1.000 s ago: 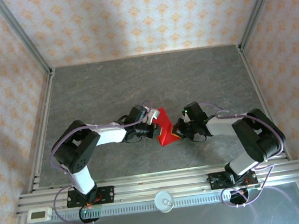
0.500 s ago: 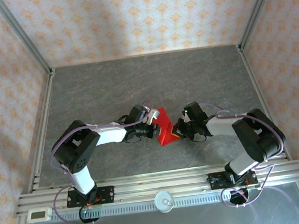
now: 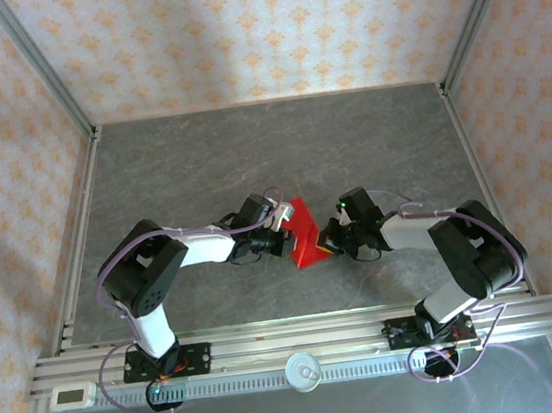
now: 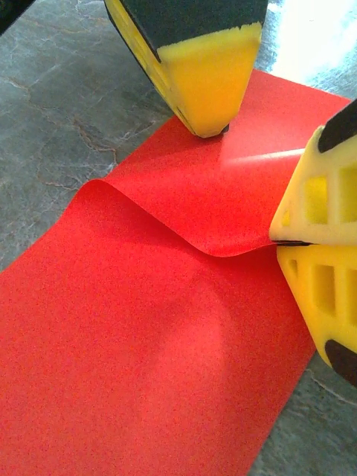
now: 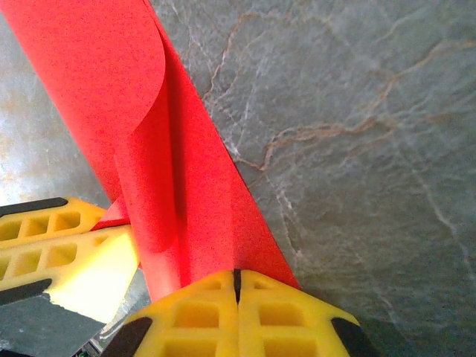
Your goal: Fold a paper plane with a square sheet of paper (pick it up from the middle)
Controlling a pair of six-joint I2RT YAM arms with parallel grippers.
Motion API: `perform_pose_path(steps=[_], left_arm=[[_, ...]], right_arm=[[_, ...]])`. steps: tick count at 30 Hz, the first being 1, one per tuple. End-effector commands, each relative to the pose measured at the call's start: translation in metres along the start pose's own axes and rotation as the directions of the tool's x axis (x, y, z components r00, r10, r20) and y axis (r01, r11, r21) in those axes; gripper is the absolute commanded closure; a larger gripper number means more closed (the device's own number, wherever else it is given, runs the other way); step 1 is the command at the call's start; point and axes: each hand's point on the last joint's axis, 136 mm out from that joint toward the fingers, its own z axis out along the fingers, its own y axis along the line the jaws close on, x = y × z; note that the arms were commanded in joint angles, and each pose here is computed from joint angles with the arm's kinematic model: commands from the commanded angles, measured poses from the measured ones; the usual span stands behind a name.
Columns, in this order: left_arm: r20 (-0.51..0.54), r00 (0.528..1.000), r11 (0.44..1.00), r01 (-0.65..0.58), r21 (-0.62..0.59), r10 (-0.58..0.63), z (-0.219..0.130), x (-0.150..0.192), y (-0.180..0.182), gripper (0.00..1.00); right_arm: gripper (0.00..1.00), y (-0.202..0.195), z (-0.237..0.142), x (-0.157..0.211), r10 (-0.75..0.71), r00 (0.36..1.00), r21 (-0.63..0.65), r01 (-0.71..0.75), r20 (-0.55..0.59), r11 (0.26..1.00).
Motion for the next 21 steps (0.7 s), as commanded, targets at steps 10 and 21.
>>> perform_pose_path(steps=[10,21], left_arm=[[-0.036,0.999,0.999,-0.020,-0.040,0.018,0.008,0.010,0.009,0.94],[-0.025,0.999,0.998,-0.047,-0.032,0.046,0.005,-0.001,0.003,0.94]], right_arm=[[0.98,0.039,-0.018,-0.001,-0.066,0.997,-0.102,0.070,0.039,0.992],[1.00,-0.012,0.008,0.020,-0.034,0.999,0.080,0.036,-0.031,0.996]])
